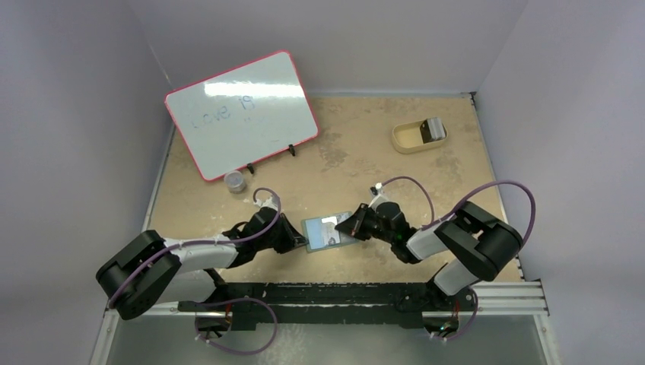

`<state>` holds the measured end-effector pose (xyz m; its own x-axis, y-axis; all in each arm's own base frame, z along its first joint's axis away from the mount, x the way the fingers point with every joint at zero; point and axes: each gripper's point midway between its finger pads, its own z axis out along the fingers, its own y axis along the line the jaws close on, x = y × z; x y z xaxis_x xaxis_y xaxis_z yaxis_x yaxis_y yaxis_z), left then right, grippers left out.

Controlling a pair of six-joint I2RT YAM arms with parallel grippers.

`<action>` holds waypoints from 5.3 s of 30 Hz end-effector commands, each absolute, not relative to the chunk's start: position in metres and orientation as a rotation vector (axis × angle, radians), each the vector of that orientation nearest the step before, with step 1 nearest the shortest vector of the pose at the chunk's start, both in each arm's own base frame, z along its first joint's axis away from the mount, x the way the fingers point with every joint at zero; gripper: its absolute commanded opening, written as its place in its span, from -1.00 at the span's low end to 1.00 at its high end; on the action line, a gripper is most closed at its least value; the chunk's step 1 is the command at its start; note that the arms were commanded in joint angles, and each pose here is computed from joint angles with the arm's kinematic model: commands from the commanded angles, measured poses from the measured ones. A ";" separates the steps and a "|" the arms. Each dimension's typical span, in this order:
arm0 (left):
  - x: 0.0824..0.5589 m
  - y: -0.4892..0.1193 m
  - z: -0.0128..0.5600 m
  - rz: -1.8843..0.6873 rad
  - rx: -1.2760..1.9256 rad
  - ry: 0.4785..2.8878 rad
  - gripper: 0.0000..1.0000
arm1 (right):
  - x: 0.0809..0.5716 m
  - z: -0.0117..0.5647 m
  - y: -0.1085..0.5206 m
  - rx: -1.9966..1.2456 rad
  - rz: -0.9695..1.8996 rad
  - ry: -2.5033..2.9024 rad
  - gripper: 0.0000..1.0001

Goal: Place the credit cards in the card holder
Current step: Insert the credit card into the card holder, then turn over the card slot in the card holder.

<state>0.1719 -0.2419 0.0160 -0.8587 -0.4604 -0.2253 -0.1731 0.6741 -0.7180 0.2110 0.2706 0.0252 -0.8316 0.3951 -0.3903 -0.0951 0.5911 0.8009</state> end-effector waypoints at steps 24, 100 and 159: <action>0.179 -0.240 0.029 -1.020 -0.496 2.442 -1.00 | 0.212 0.036 0.288 0.041 0.974 2.424 -0.37; 0.191 -0.270 0.090 -1.242 -0.311 2.276 -0.98 | 0.211 0.017 0.284 -0.023 0.815 2.461 -0.60; 0.192 -0.268 0.098 -1.214 -0.267 2.265 -1.00 | 0.207 0.075 0.314 -0.142 0.739 2.449 -0.09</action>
<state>0.1803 -0.2599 0.0702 -0.8571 -0.3939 -0.3321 0.0210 0.6174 -0.7864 0.1974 0.3071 0.0550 -0.8577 0.0496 -0.5118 -0.2336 0.8490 0.4739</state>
